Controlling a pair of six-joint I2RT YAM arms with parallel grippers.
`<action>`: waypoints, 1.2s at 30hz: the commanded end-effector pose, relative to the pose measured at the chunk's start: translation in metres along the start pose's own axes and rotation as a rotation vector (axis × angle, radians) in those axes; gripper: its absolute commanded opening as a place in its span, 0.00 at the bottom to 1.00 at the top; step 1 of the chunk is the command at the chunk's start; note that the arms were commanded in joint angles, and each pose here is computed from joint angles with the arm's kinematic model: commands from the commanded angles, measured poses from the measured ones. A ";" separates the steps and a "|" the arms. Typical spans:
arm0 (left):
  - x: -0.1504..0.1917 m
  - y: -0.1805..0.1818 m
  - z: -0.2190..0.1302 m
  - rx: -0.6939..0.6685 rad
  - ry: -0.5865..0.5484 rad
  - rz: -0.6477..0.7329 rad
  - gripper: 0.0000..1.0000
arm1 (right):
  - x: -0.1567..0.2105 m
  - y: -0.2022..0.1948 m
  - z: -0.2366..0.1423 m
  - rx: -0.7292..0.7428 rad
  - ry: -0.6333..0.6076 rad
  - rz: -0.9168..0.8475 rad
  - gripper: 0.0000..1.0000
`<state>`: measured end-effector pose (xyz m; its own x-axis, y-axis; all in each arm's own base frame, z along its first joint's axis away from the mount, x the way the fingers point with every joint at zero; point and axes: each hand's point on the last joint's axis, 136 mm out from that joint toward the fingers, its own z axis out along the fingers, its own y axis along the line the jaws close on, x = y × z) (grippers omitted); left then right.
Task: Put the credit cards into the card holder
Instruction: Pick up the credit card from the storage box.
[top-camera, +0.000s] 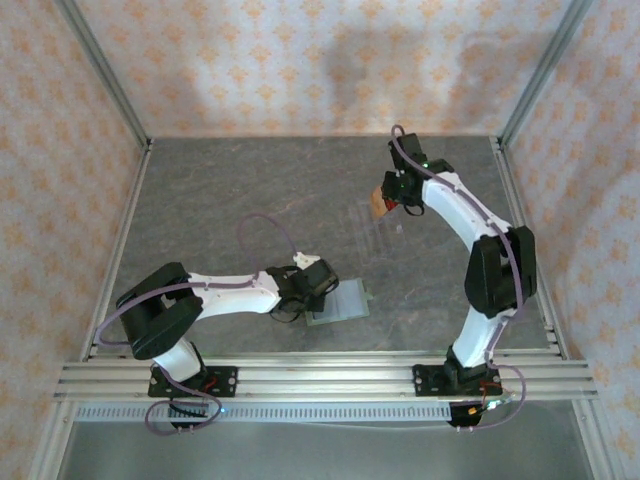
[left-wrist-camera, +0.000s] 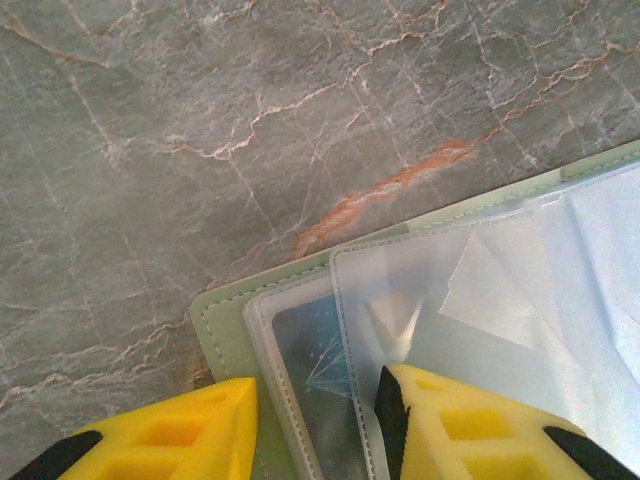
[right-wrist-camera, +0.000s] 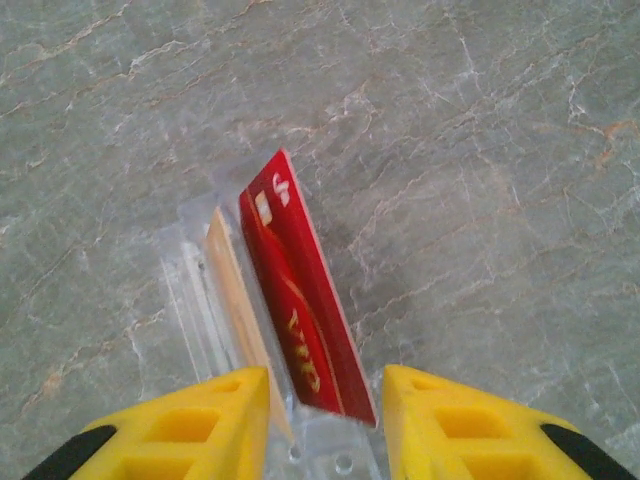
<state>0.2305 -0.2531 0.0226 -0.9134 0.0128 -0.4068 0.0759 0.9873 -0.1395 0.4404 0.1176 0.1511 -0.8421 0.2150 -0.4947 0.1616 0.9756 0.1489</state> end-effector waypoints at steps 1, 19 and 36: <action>0.024 0.014 0.011 -0.052 0.061 0.023 0.38 | -0.012 -0.001 0.000 -0.035 0.010 -0.002 0.36; 0.025 0.013 0.014 -0.057 0.073 0.019 0.37 | -0.009 0.011 0.027 -0.155 0.105 0.015 0.25; 0.027 0.014 0.016 -0.064 0.079 0.015 0.35 | -0.017 0.015 0.017 -0.157 0.104 -0.019 0.12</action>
<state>0.2294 -0.2552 0.0210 -0.9133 0.0143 -0.4069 0.0783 0.9869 -0.1410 0.4654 0.1290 0.1358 -0.8935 0.2048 -0.3997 0.0894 0.9533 0.2885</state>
